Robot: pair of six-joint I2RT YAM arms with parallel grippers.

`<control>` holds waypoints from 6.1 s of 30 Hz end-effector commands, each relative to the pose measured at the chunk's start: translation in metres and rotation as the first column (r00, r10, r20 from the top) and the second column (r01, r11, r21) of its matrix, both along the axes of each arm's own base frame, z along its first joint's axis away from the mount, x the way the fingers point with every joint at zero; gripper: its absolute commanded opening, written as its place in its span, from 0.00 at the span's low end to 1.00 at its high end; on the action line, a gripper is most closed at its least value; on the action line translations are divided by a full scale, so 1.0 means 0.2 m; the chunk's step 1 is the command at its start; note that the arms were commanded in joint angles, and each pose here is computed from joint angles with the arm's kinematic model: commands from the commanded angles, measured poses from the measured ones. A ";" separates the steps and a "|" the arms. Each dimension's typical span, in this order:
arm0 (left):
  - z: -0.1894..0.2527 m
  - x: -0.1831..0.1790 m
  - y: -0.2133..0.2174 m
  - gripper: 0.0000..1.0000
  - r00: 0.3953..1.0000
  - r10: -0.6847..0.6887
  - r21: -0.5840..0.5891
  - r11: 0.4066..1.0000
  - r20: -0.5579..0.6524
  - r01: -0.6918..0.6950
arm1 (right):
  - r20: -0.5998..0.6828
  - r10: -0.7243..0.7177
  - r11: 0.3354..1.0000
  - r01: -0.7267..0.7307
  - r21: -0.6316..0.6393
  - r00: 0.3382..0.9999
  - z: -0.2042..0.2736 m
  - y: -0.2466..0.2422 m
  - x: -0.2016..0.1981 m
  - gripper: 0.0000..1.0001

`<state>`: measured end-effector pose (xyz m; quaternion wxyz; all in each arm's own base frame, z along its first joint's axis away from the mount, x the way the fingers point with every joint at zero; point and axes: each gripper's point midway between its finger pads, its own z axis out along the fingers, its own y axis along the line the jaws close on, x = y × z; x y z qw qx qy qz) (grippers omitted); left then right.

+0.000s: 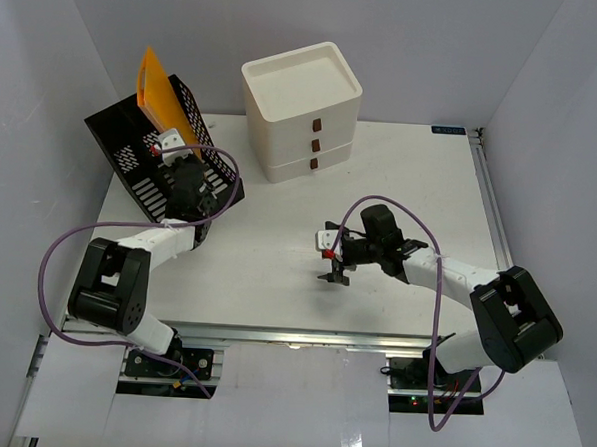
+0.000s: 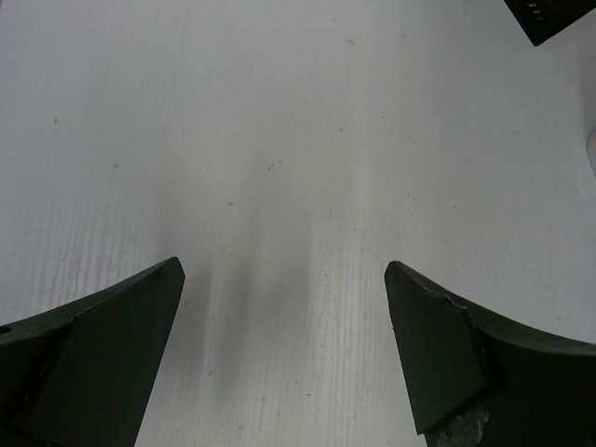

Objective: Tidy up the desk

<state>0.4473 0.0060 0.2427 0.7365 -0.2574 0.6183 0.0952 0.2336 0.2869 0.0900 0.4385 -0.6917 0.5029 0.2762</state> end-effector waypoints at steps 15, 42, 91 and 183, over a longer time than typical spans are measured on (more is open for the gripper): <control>-0.11 -0.49 0.20 0.00 0.971 0.071 0.151 0.988 -0.230 -0.036 | 0.016 0.010 0.999 -0.011 0.044 1.000 0.07 0.01 0.00 0.95; 0.28 -0.44 -0.03 0.00 0.965 -0.259 0.123 0.959 0.025 0.254 | 0.492 0.380 0.901 -0.433 -0.006 0.784 0.36 1.17 0.30 0.97; 0.25 -0.24 -0.02 0.00 0.947 -0.317 0.247 0.923 0.054 0.295 | 0.450 0.372 0.919 -0.390 -0.057 0.812 -0.01 1.39 0.29 0.42; 0.80 -0.70 -0.16 0.98 0.850 -0.518 0.136 0.853 0.097 0.505 | -0.320 -0.176 0.958 0.236 0.161 0.931 0.73 0.33 0.54 0.90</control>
